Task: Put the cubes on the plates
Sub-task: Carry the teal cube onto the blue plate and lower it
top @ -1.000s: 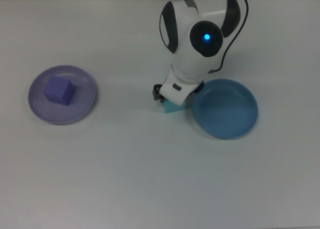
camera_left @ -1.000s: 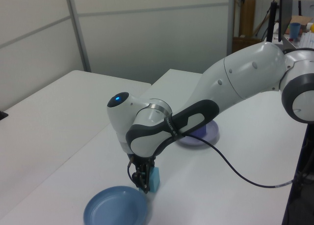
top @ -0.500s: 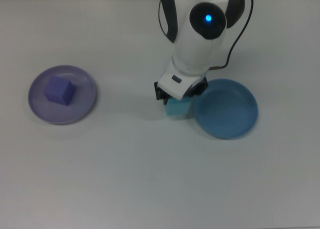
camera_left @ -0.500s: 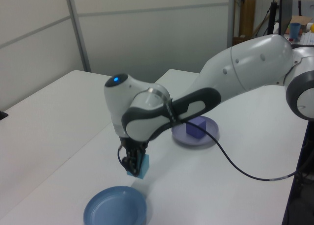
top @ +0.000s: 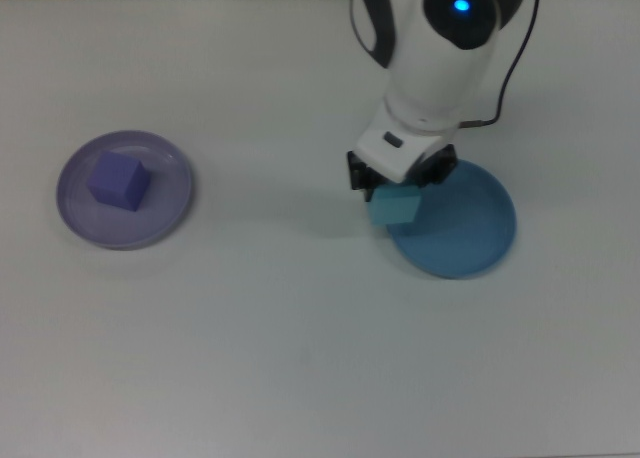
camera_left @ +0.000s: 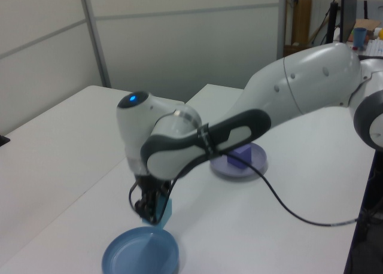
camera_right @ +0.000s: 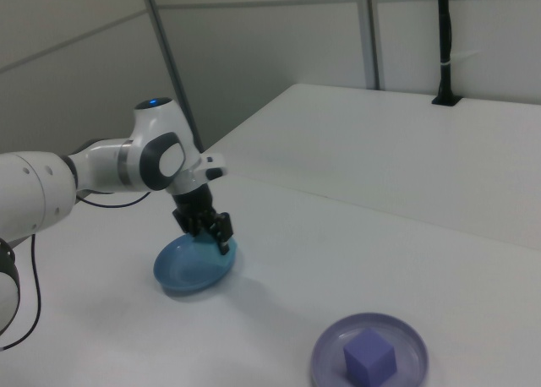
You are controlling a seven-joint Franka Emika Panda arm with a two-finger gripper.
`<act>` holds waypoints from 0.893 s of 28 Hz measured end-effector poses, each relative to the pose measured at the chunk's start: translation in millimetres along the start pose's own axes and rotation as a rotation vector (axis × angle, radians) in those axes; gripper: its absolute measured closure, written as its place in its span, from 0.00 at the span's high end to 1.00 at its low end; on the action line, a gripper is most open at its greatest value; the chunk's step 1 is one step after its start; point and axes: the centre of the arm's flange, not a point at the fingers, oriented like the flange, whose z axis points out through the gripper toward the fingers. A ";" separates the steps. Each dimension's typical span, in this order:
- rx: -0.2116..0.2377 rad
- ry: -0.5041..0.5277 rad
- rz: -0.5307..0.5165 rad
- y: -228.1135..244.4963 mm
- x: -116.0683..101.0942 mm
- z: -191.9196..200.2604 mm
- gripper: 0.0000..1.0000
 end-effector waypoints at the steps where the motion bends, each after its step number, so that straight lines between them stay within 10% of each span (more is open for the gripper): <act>1: -0.001 -0.006 -0.002 -11.3 -1.9 3.8 0.64; 8: -0.003 -0.014 0.004 -56.8 -8.8 13.1 0.63; 18: -0.006 -0.014 0.007 -80.7 -14.2 14.7 1.00; 25: -0.004 0.002 0.016 -76.8 -10.7 6.8 1.00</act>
